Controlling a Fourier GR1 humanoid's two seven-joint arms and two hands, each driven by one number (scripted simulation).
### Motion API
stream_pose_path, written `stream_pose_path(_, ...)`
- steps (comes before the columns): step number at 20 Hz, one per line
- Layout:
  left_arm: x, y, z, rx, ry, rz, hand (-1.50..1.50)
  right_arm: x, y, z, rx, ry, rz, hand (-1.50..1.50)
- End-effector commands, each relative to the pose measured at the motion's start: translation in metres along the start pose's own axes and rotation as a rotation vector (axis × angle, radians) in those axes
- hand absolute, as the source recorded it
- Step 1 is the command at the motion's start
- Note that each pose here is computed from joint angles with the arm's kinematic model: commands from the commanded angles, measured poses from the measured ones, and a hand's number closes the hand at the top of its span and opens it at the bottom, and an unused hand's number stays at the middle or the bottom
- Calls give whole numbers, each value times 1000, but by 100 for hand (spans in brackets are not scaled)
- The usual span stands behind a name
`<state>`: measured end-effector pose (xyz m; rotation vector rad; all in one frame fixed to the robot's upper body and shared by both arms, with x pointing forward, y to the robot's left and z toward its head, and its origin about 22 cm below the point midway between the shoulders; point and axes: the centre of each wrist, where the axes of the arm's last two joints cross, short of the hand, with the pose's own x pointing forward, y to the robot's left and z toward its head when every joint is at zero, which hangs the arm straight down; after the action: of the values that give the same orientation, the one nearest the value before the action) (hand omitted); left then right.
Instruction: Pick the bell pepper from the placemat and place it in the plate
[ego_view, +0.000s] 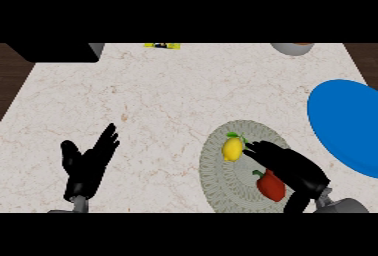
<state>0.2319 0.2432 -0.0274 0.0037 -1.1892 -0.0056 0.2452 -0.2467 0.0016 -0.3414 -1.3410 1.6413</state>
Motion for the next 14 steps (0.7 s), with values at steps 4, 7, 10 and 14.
stream_pose_path(4,-4,2,-7,2,-5,-8,0,-13,7,-20,54,-62,150,150)
stream_pose_path(7,13,1,-8,1,-1,-4,0,-10,44,-9,21,-74,147,150)
stream_pose_path(10,2,11,-6,18,14,15,0,-12,2,-18,-7,-71,174,150)
stream_pose_path(14,-4,8,8,-4,1,2,0,2,29,4,-148,-130,159,150)
